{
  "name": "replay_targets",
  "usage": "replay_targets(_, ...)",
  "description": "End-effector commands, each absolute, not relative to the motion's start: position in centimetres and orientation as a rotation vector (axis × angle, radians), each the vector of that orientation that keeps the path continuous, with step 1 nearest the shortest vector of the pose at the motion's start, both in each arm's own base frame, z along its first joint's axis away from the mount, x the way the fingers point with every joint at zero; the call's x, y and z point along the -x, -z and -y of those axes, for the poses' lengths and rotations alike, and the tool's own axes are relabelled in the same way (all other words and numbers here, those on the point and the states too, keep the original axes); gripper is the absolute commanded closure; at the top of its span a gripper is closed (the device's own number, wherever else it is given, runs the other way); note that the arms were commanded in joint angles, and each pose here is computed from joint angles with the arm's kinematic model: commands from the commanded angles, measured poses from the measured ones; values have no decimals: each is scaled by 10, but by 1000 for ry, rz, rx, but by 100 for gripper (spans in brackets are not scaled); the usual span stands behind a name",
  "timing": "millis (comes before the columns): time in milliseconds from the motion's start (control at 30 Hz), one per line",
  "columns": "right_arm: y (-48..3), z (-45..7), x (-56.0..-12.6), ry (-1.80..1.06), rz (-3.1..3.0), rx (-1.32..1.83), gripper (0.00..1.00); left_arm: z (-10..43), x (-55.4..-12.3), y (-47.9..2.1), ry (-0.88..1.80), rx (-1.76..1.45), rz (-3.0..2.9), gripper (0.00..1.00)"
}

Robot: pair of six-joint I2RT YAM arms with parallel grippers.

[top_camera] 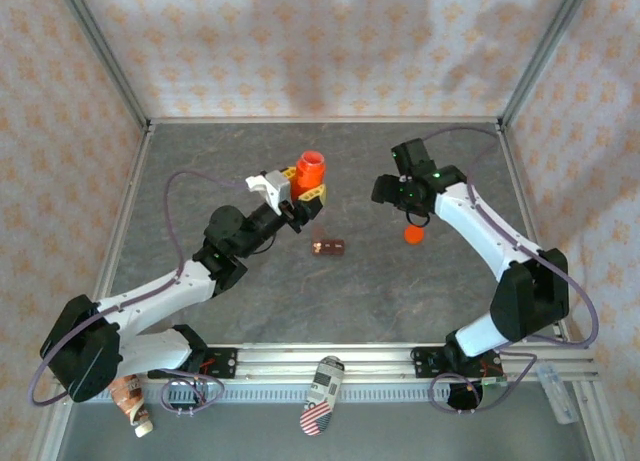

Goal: Sort the pills into containers

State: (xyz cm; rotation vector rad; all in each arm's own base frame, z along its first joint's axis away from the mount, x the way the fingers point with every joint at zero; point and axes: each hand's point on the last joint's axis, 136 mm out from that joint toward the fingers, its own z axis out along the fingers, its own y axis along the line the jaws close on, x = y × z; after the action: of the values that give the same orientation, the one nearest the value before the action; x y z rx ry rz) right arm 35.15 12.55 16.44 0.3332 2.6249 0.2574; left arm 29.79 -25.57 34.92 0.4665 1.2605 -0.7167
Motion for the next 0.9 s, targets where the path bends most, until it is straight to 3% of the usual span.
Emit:
replay_targets(0,-146,-91,-338,-146,-2693,-410,17,248,-280,-407,747,-410,-1022,100)
replay_targets(467,-74,-63,-337,3,-2896,-475,14,255,-272,-400,771,-447,-986,100)
replay_targets(867,-33,-57,-336,67,-2976,-480,20,255,-273,-382,737,-475,-1042,100)
